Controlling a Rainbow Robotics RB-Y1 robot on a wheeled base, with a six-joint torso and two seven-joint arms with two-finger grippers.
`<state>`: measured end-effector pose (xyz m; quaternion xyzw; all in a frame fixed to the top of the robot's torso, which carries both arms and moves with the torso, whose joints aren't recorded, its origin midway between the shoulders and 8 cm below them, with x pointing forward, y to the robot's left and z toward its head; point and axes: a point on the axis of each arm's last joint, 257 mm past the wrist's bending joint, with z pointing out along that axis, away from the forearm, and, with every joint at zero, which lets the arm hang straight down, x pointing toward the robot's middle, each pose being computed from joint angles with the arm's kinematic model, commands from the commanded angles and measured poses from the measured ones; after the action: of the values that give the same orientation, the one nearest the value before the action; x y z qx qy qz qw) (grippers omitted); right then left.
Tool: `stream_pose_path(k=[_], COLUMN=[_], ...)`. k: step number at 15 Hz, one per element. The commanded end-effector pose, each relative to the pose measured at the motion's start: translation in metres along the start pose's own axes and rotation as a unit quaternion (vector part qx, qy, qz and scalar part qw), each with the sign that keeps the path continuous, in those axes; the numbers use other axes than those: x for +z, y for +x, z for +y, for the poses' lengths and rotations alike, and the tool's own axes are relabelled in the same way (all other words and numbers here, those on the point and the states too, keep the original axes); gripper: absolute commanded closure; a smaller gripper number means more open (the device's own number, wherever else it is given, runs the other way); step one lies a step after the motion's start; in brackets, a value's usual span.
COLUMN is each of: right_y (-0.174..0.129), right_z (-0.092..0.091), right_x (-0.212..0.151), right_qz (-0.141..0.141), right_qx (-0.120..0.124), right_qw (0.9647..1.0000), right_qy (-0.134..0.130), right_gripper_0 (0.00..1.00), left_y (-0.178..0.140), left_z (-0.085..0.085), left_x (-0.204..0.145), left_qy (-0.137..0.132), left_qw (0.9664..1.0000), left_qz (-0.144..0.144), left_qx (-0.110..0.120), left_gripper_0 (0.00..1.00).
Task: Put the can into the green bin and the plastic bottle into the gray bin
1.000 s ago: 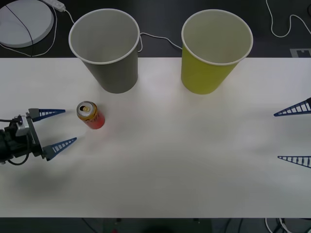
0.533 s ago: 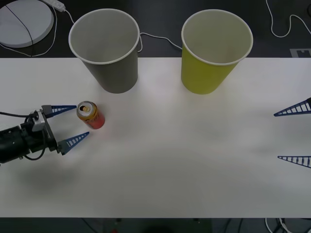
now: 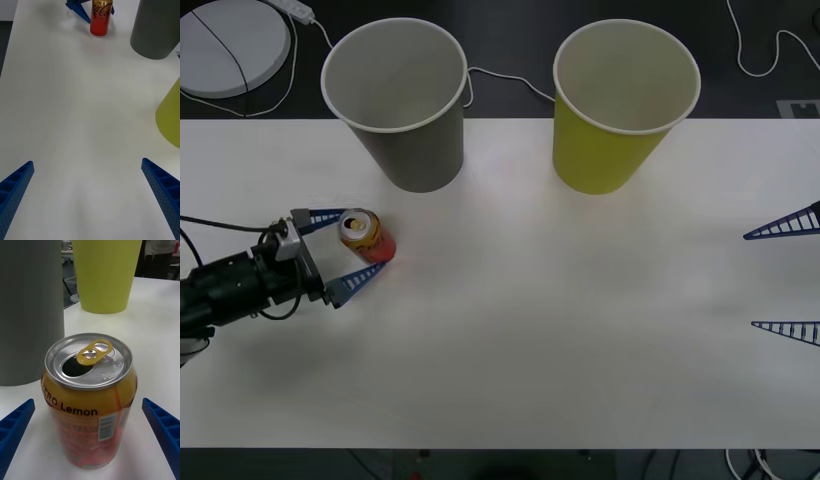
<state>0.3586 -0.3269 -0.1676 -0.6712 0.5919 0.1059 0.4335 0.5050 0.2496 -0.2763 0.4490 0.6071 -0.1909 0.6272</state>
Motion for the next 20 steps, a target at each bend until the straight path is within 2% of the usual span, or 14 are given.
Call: stream_pose_path(k=[1, 5, 6, 7, 8, 9, 10, 18, 20], right_y=[0.0000, 0.0000, 0.0000, 0.0000, 0.0000, 0.0000, 0.0000, 0.0000, 0.0000], right_z=[0.0000, 0.0000, 0.0000, 0.0000, 0.0000, 0.0000, 0.0000, 0.0000, 0.0000], right_x=[0.0000, 0.0000, 0.0000, 0.0000, 0.0000, 0.0000, 0.0000, 0.0000, 0.0000], right_qz=[0.000, 0.000, 0.000, 0.000, 0.000, 0.000, 0.000, 0.000, 0.000], right_qx=[0.000, 0.000, 0.000, 0.000, 0.000, 0.000, 0.000, 0.000, 0.000], right_qw=[1.0000, 1.0000, 1.0000, 1.0000, 1.0000, 1.0000, 1.0000, 1.0000, 1.0000], right_qy=[0.000, 0.000, 0.000, 0.000, 0.000, 0.000, 0.000, 0.000, 0.000], right_gripper_0=[0.00, 0.00, 0.00, 0.00, 0.00, 0.00, 0.00, 0.00, 0.00], left_y=[-0.0018, -0.0023, -0.0022, -0.0023, -0.0023, -0.0023, -0.0027, -0.0034, -0.0056], left_z=[-0.0011, -0.0027, -0.0021, -0.0027, -0.0032, -0.0032, -0.0024, 0.0004, 0.0025], left_x=[0.0113, 0.0177, 0.0171, 0.0177, 0.0177, 0.0177, 0.0182, 0.0151, 0.0093], left_qy=[-0.001, -0.002, -0.002, -0.002, -0.001, -0.001, -0.001, -0.002, 0.007], left_qw=[1.0000, 1.0000, 1.0000, 1.0000, 1.0000, 1.0000, 1.0000, 1.0000, 1.0000], left_qz=[-0.002, -0.003, -0.002, -0.003, -0.003, -0.003, -0.003, -0.002, 0.002], left_qx=[-0.001, -0.003, -0.002, -0.003, -0.002, -0.002, -0.002, -0.009, -0.005], left_gripper_0=[0.00, 0.00, 0.13, 0.66, 0.88, 0.96, 1.00, 1.00, 1.00])
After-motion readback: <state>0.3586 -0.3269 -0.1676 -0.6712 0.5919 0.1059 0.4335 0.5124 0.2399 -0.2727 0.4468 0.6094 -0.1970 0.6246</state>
